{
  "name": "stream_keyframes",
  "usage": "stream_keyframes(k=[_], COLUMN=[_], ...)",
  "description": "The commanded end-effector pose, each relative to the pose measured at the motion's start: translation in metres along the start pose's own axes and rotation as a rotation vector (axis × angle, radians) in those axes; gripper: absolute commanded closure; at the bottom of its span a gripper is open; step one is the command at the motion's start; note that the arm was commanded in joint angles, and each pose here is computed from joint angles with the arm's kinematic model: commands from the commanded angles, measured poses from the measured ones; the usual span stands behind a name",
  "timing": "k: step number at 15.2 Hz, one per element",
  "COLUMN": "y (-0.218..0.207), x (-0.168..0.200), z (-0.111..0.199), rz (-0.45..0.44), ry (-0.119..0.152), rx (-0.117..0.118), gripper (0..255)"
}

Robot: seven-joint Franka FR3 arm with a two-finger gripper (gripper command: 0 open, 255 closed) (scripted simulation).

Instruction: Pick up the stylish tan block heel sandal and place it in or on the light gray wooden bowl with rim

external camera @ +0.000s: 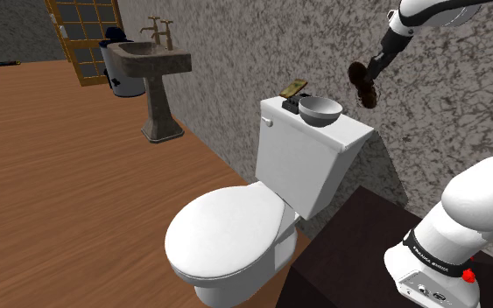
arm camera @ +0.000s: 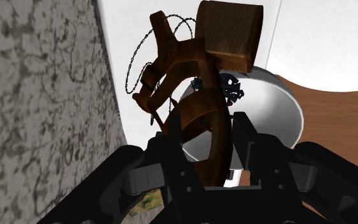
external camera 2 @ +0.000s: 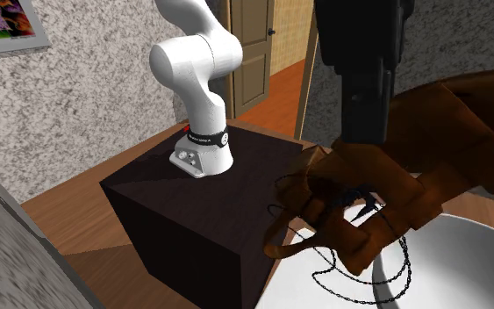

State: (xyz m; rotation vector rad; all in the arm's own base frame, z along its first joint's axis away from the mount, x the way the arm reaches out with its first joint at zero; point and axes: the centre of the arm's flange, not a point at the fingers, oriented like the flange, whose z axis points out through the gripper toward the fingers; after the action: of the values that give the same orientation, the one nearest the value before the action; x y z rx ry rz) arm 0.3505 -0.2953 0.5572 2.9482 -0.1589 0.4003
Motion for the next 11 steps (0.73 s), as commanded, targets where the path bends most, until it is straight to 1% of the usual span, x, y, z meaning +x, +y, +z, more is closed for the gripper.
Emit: stream_keyframes(k=[1, 3, 11], y=[0.002, 0.004, -0.048], x=[0.003, 0.006, 0.098], z=[-0.011, -0.02, -0.02], rz=[0.0, 0.0, 0.0], ry=[0.0, 0.0, 0.0], rx=[0.0, 0.0, 0.0], gripper=[255, 255, 255])
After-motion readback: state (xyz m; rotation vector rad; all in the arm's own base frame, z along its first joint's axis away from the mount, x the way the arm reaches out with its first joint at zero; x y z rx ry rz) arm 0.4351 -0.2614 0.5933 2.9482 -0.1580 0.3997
